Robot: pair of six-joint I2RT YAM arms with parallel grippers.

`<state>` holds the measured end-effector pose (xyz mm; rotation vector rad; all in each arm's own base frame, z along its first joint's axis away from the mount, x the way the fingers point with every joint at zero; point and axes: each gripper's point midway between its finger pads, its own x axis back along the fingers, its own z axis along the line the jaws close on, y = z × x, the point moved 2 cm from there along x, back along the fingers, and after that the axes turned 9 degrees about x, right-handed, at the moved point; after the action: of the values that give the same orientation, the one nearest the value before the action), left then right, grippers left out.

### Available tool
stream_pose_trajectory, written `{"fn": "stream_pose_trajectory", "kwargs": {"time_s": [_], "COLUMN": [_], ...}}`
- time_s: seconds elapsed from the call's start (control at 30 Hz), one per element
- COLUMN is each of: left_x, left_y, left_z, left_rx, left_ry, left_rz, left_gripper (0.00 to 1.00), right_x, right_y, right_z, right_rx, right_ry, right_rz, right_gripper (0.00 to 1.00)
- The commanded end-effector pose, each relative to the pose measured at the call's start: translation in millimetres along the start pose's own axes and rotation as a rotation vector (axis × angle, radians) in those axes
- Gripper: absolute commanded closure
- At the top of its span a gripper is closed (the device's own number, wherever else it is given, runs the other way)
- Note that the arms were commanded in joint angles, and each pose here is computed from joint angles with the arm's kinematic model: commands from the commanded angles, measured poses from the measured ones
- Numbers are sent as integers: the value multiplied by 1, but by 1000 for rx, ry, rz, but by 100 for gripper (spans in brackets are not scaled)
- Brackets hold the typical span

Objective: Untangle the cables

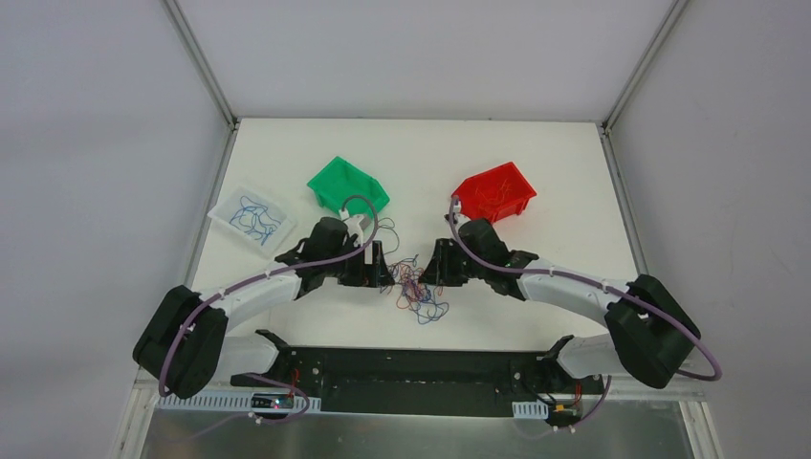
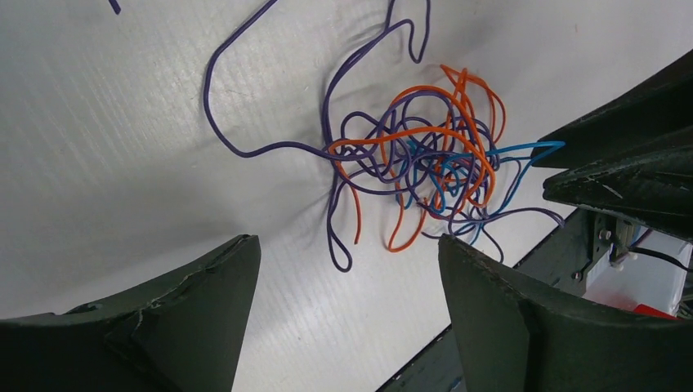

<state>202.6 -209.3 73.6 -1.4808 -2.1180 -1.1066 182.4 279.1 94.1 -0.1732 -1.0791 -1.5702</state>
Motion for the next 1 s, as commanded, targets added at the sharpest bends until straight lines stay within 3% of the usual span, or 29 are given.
{"fn": "stream_pose_trajectory", "kwargs": {"time_s": [0.0, 0.13, 0.37, 0.7, 0.87, 0.97], "left_x": [-4, 0, 11, -2, -12, -8], "left_y": [16, 32, 59, 62, 60, 60], "left_z": [-4, 1, -1, 14, 11, 14], "left_rx": [-26, -37, -51, -70, 105, 297], "left_ry": [21, 101, 156, 267, 315, 371], "left_rz": [-35, -92, -219, -148, -92, -122], "left_gripper": [20, 26, 32, 38, 43, 30], "right_x": [-7, -2, 16, 17, 18, 18], "right_y": [25, 31, 32, 26, 27, 27], "right_z": [16, 11, -2, -6, -6, -5], "right_rx": [26, 25, 35, 25, 30, 29], "right_ry": [31, -14, -87, -100, -99, -96], "right_rz": [-69, -119, -187, -168, -169, -171], "right_gripper": [74, 100, 100, 100, 100, 100]}}
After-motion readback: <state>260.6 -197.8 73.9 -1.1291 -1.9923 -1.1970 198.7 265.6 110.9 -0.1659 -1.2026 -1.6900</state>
